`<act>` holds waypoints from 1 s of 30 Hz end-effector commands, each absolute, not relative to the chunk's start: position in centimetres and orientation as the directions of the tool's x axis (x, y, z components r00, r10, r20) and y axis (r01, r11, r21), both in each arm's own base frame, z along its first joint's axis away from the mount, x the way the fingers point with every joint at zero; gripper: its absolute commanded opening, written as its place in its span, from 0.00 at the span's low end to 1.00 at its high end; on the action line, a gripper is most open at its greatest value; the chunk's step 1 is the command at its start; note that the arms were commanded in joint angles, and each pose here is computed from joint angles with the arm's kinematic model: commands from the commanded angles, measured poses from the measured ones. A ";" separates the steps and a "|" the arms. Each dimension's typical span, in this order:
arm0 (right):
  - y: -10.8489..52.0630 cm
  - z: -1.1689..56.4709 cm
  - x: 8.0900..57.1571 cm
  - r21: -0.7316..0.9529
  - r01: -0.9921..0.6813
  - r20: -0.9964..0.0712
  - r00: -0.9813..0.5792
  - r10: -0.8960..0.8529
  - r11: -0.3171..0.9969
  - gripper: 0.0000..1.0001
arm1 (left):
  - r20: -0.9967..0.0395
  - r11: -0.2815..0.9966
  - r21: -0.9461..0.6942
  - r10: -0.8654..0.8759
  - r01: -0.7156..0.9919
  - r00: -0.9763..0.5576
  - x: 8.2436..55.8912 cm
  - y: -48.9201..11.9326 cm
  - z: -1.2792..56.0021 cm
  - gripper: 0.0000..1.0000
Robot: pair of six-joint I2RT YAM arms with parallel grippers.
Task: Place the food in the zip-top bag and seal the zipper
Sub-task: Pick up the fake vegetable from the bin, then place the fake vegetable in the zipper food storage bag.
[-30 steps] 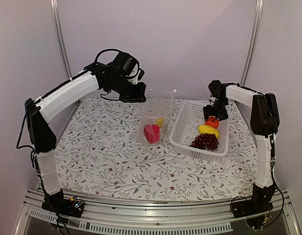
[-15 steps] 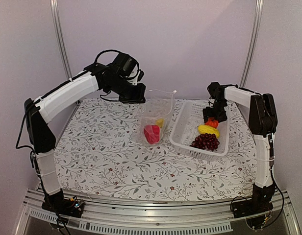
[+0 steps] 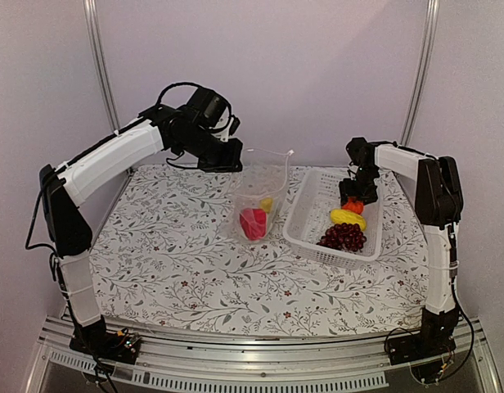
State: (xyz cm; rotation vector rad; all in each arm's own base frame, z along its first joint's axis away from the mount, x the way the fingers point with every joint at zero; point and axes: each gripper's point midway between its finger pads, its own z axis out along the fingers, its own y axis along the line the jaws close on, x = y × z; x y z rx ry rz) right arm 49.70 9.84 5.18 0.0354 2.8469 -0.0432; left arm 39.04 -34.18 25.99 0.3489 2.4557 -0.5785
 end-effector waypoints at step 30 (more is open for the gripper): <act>29.4 35.4 38.8 0.271 -0.543 -0.788 -0.599 -0.141 0.795 0.50 | -0.599 0.859 -0.370 0.071 0.354 -0.798 40.9 -35.2 25.2 0.00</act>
